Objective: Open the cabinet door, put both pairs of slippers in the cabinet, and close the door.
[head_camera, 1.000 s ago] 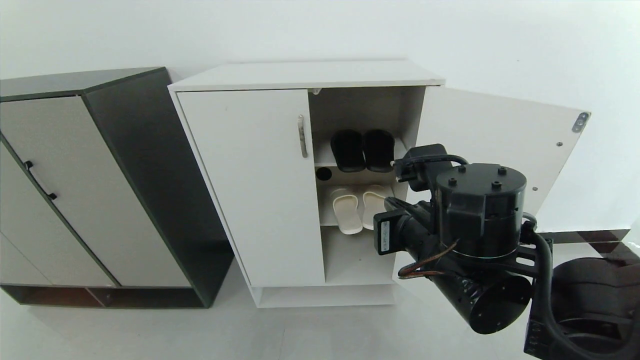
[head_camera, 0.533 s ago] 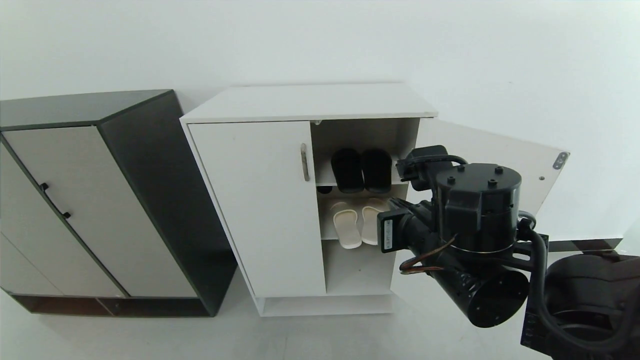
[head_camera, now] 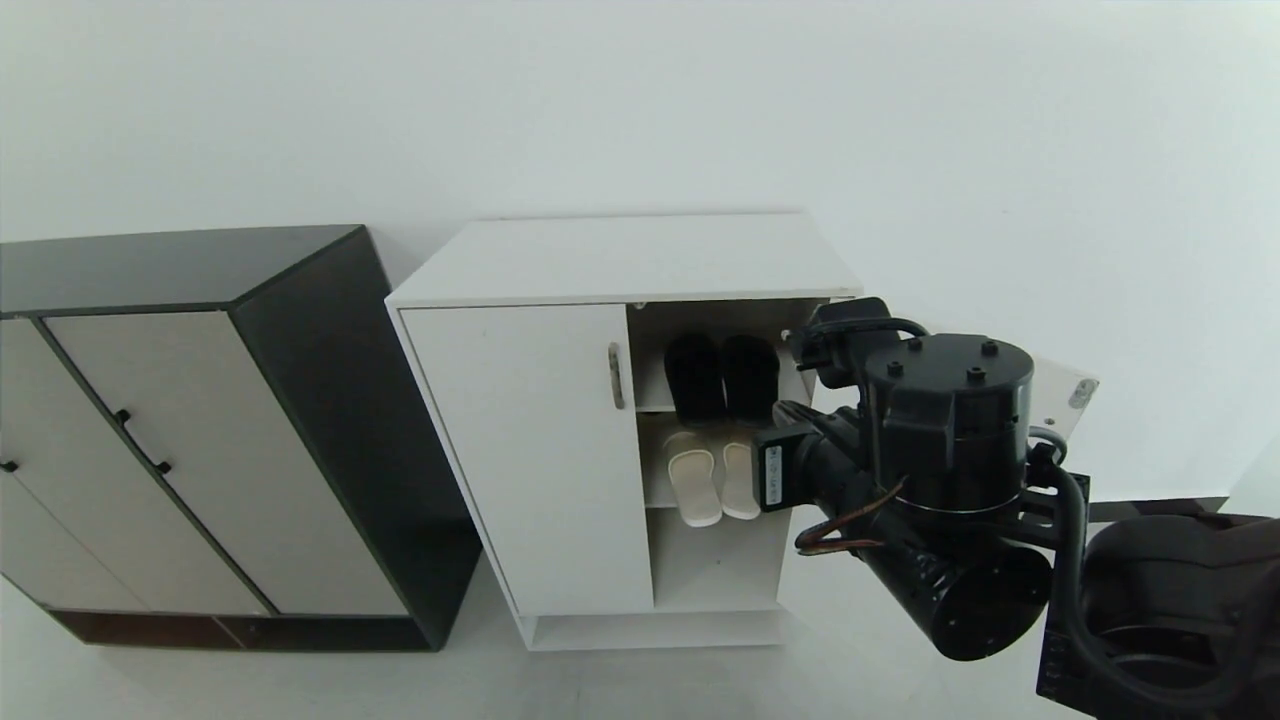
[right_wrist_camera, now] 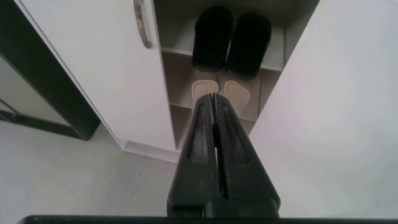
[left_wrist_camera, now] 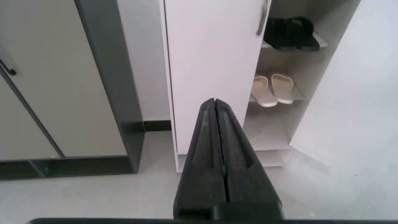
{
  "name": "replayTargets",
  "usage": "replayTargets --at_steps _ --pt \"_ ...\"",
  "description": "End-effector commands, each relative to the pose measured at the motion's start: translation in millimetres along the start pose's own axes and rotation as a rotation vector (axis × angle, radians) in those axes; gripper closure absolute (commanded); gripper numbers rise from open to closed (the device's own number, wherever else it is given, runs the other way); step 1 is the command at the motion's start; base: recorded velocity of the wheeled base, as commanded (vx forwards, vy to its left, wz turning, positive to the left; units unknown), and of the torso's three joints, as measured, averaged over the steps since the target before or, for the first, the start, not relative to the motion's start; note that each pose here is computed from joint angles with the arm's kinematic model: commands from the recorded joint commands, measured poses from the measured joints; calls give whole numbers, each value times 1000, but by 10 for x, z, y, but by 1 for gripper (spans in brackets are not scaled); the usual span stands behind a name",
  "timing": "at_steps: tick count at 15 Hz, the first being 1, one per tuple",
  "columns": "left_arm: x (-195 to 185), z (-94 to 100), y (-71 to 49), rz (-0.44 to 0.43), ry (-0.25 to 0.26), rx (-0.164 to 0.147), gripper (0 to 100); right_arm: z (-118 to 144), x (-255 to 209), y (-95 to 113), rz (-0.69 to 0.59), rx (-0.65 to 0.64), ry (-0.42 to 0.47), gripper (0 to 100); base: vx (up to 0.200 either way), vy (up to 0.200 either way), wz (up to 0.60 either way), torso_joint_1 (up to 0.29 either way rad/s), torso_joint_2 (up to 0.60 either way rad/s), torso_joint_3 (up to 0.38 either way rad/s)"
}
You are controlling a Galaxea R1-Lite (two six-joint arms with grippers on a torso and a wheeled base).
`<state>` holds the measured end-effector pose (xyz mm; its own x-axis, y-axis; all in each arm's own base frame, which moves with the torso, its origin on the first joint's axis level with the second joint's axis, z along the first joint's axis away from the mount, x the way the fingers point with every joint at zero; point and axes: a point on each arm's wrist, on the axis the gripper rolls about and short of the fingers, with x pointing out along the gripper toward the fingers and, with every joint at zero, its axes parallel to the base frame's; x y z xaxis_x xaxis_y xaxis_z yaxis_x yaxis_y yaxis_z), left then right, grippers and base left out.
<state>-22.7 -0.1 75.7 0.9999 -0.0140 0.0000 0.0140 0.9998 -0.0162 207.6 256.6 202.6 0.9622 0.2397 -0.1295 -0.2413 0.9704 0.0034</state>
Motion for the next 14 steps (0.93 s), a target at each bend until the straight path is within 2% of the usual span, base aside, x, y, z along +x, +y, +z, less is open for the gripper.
replayTargets --at_steps 1,12,14 --pt "0 0 0 0 0 -1 100 -12 2 3 0 -2 3 100 0 0 0 207 -510 -320" --pt "0 0 0 2 0 -1 100 -23 -7 -5 1 -4 6 100 0 0 0 248 -565 -324" --pt "0 0 0 2 0 -1 100 -28 -4 -4 1 -5 7 100 0 0 0 114 -283 -137"
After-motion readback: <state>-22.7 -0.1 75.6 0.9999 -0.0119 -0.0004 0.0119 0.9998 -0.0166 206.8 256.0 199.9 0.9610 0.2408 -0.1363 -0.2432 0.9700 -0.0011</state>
